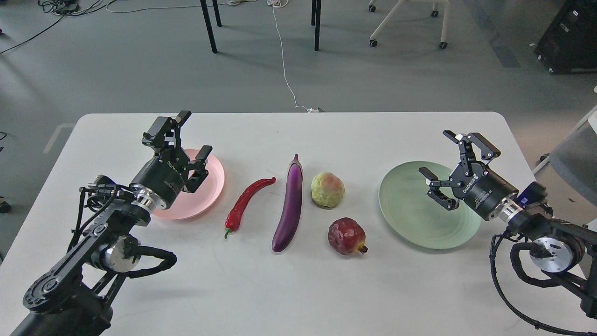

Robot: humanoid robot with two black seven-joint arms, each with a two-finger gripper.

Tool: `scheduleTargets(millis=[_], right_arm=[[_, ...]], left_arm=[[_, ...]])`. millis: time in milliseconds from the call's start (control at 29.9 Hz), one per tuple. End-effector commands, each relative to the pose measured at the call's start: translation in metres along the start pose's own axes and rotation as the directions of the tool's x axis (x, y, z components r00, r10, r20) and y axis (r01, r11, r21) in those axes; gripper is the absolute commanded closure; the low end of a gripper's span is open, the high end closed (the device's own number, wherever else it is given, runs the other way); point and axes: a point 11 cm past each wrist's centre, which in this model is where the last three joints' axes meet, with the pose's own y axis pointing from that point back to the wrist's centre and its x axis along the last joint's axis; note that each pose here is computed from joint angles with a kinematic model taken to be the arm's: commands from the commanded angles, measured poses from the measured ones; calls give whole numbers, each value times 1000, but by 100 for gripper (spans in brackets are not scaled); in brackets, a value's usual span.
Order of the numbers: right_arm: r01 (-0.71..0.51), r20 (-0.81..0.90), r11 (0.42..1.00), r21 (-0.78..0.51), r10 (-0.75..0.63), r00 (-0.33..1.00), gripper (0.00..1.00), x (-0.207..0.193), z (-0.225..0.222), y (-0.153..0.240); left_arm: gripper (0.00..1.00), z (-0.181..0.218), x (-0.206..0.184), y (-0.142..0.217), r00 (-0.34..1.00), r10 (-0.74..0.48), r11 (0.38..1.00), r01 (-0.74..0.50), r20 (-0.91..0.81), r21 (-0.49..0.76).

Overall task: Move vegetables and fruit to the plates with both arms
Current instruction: 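Move the right gripper toward the yellow-green pear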

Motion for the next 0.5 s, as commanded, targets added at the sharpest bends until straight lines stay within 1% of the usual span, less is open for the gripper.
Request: scheduleTargets(millis=[0, 100, 134, 167, 234, 301, 368, 468], right_arm=[[7, -3, 1000, -1, -7, 1000, 1, -1, -3, 2], [18, -22, 1000, 0, -18, 1000, 1, -2, -8, 0], [26, -51, 1000, -3, -26, 998, 1, -2, -14, -1], [47, -100, 999, -6, -48, 994, 1, -4, -23, -5], [111, -277, 992, -59, -123, 953, 1, -11, -46, -12], [173, -455, 972, -160, -228, 861, 1, -23, -59, -20], [201, -600, 944, -262, -322, 733, 1, -34, -79, -31], [198, -717, 899, -392, -433, 547, 1, -51, -104, -46]], left_arm=[[2, -3, -3, 1, 1000, -7, 1000, 7, 0, 4], [2, -3, -3, 1, 1000, -9, 1000, 9, 6, 10], [2, -1, -3, 0, 1000, -9, 1000, 9, 1, 3], [2, 1, -2, 0, 1000, -10, 1000, 10, -1, -3], [2, 4, 0, 0, 1000, -3, 1000, 3, 7, -9], [2, 7, 3, 1, 1000, 1, 1000, 0, 17, -20], [2, 12, 6, 1, 999, 0, 999, 2, 38, -38], [2, 15, 7, 1, 999, -1, 999, 3, 42, -45]])
